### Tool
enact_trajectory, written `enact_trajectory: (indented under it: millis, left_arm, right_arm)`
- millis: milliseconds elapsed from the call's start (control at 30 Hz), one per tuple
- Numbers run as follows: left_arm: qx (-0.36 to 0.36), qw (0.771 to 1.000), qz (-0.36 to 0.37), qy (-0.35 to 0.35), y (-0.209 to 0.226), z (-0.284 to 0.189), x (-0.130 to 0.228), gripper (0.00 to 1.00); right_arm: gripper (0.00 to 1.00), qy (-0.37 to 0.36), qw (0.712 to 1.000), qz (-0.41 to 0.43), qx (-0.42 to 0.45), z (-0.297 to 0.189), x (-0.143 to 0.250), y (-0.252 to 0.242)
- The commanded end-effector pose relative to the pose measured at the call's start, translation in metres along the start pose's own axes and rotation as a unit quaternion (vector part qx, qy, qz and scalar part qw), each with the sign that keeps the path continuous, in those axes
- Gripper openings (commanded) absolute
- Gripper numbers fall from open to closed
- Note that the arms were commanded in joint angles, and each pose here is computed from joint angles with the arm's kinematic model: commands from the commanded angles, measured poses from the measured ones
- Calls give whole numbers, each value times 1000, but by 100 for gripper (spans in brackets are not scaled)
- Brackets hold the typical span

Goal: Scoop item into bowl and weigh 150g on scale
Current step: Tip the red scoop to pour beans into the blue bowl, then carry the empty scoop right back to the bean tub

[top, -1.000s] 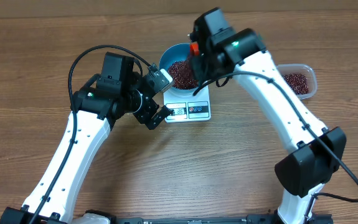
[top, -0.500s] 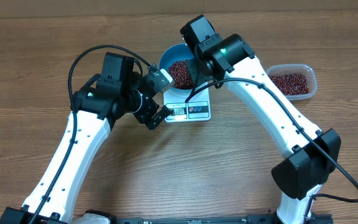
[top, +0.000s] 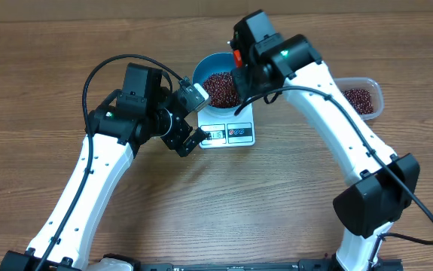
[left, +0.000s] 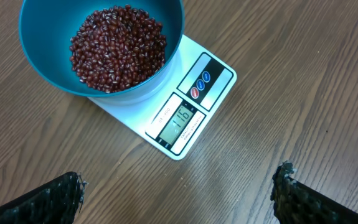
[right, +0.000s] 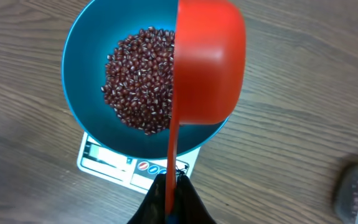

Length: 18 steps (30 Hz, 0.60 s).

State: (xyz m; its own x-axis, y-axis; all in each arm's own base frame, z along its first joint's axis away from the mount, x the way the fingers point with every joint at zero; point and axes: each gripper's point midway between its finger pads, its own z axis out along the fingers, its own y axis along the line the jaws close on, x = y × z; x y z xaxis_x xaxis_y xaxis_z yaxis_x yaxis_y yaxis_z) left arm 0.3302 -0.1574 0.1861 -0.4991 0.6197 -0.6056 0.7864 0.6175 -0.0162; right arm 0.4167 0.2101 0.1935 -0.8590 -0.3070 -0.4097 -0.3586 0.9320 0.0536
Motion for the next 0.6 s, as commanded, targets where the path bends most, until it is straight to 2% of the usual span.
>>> enact_trajectory:
  millis: [0, 167, 333, 567]
  left_arm:
    - [4, 1000, -9, 2, -1, 2, 2, 99]
    - [4, 1000, -9, 2, -1, 2, 2, 99]
    - [4, 1000, -9, 2, -1, 2, 2, 99]
    - [4, 1000, -9, 2, -1, 2, 2, 100]
  right_arm:
    - [4, -54, 997, 22, -51, -51, -15, -12]
    - [4, -64, 994, 52, -73, -86, -4, -54]
    - [4, -55, 989, 129, -45, -114, 25, -123]
    - [4, -26, 974, 223, -8, -119, 66, -198]
